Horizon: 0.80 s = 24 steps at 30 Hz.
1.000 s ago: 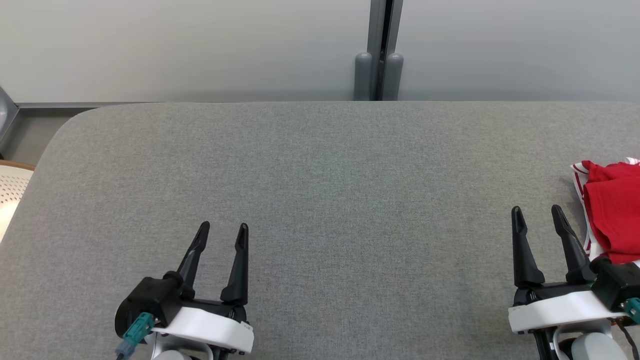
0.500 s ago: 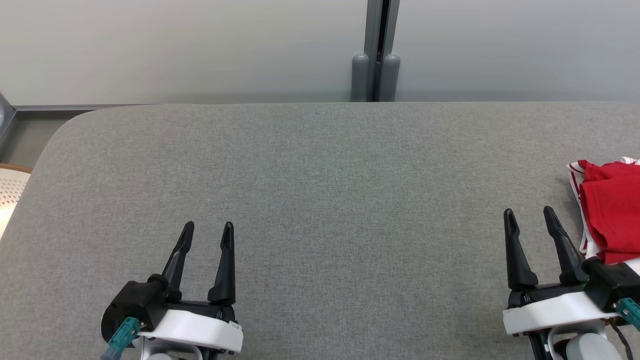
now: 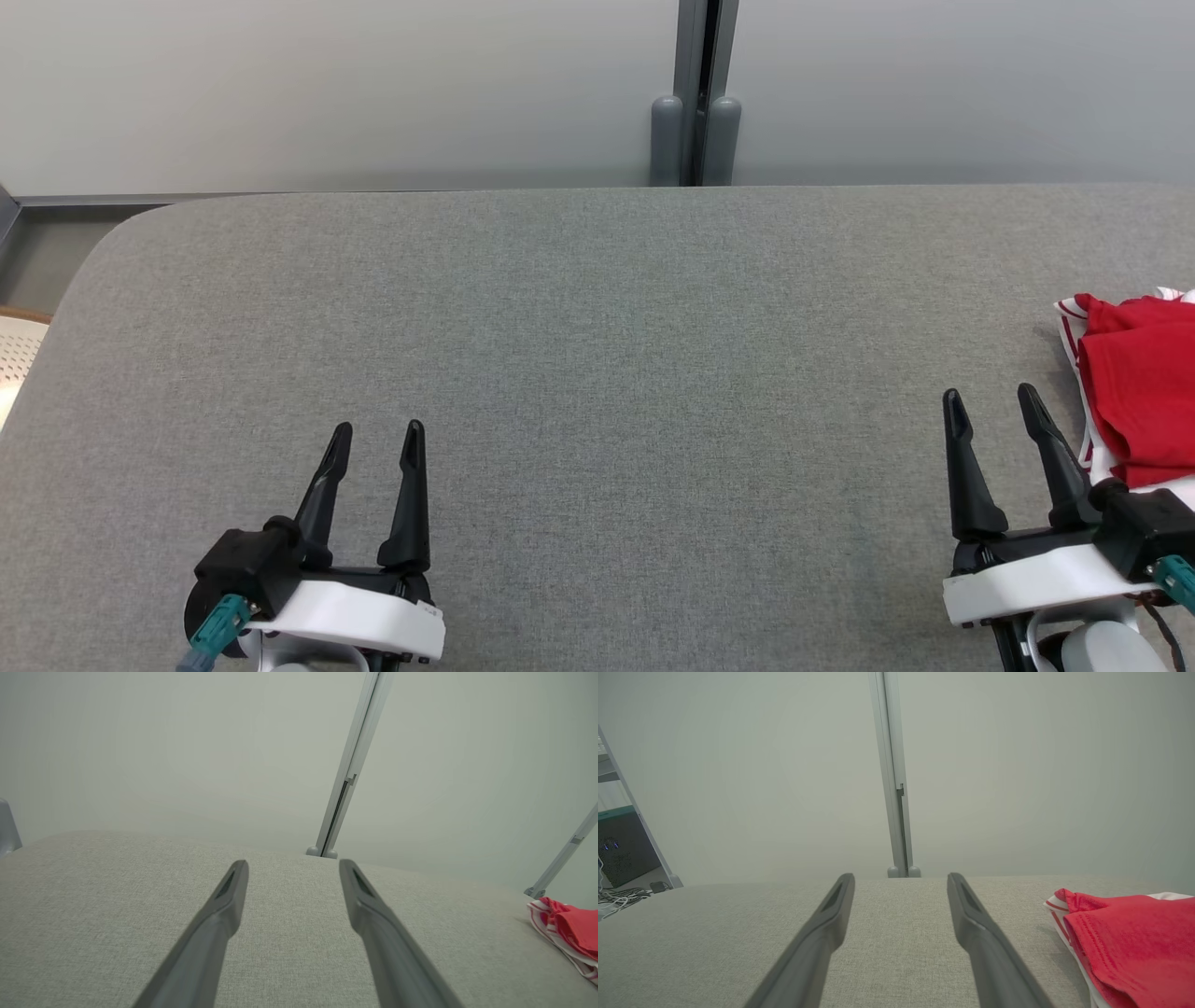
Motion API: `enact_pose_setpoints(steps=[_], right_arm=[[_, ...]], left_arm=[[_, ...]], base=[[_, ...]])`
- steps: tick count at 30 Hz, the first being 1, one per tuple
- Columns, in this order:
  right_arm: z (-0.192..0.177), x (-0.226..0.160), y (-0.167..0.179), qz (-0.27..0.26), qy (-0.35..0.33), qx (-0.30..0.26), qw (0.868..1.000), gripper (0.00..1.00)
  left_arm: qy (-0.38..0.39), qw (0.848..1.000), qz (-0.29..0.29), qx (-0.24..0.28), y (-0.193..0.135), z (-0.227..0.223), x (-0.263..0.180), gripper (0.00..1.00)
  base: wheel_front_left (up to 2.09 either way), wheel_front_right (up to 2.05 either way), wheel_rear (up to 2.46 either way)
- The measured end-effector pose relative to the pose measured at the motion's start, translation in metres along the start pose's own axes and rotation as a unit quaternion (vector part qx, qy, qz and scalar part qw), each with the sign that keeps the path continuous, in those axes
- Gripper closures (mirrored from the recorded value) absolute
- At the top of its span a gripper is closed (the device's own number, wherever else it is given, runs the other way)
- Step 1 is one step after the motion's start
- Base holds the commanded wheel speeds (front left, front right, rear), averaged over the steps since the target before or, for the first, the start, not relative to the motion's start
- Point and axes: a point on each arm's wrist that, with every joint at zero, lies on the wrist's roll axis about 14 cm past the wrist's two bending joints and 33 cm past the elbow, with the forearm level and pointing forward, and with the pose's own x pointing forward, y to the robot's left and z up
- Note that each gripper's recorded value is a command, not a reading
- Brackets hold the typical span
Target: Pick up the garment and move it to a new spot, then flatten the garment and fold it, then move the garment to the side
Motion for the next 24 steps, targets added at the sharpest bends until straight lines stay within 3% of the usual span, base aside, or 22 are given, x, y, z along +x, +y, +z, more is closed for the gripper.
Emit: enact_pose_setpoints(steps=[4, 5, 11, 24], right_arm=[[0.0, 0.0, -0.001, -0.001, 0.0, -0.001, 1.0, 0.0], [-0.002, 0.0, -0.001, -0.001, 0.002, 0.0, 1.0, 1.0], [-0.028, -0.014, 0.0, -0.013, 0.042, 0.02, 0.999, 1.0], [-0.028, -0.018, -0.015, -0.059, 0.046, 0.133, 0.988, 1.0]], left_arm=[[-0.003, 1.0, 0.0, -0.005, 0.001, 0.002, 0.0, 0.0], [-0.001, 1.0, 0.001, -0.005, 0.001, 0.0, 0.0, 1.0], [0.04, 0.999, 0.014, -0.012, 0.007, -0.024, -0.013, 1.0], [0.054, 0.991, 0.047, -0.116, 0.02, -0.028, -0.013, 1.0]], base=[[0.0, 0.0, 0.0], [0.0, 0.0, 0.0], [0.0, 0.0, 0.0], [0.0, 0.0, 0.0]])
